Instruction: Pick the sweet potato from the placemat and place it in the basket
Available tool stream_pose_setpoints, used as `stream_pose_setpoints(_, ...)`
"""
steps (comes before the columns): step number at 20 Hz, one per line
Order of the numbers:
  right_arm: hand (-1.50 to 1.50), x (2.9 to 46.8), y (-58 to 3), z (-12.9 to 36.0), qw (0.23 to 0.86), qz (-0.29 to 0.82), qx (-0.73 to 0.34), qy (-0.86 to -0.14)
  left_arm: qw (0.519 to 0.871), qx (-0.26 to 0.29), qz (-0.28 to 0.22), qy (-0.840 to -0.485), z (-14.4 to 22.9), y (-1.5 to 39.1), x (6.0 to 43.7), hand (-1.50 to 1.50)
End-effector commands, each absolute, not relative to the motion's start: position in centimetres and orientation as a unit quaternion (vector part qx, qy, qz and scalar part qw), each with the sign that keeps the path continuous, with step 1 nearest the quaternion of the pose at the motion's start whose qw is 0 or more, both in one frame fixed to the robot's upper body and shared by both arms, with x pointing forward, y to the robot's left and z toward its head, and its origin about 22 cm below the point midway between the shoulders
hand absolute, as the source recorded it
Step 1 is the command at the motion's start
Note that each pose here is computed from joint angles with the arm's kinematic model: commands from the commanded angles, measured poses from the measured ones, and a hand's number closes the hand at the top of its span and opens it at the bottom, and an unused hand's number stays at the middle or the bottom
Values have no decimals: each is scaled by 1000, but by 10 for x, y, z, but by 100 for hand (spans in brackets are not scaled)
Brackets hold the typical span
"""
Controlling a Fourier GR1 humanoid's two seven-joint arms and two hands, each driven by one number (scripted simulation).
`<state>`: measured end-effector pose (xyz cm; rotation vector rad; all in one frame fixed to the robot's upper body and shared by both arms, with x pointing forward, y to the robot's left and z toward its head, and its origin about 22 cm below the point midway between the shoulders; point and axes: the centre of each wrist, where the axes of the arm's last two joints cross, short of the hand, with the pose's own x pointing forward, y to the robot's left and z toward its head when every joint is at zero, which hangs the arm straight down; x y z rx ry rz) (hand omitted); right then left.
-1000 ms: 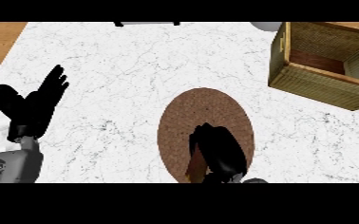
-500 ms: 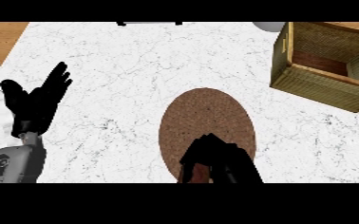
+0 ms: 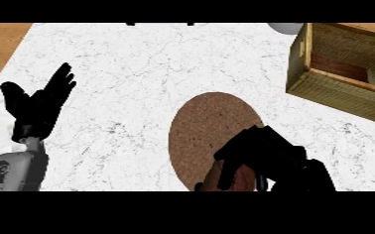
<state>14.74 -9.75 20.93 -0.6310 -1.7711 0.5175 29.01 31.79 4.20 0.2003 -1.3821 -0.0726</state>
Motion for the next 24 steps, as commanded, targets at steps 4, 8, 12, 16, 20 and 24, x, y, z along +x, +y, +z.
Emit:
stream_pose_setpoints(4, 150, 166, -96, 272, 565, 172, -321, -740, 769, 84, -30, -632, 46, 316, 297, 0)
stream_pose_setpoints(8, 150, 201, -115, 296, 560, 141, -347, -740, 767, 86, -33, -635, 46, 320, 293, 0)
stream_pose_setpoints(12, 150, 248, -114, 323, 566, 120, -375, -724, 767, 85, -36, -635, 41, 312, 295, 0)
stream_pose_setpoints(16, 150, 262, -143, 331, 556, 115, -446, -692, 764, 85, -30, -639, 37, 313, 291, 0)
stream_pose_setpoints(20, 150, 291, -184, 318, 545, 110, -484, -676, 765, 95, -32, -637, 40, 320, 292, 0)
stream_pose_setpoints(24, 150, 300, -214, 321, 562, 96, -486, -663, 768, 82, -38, -634, 46, 303, 299, 0)
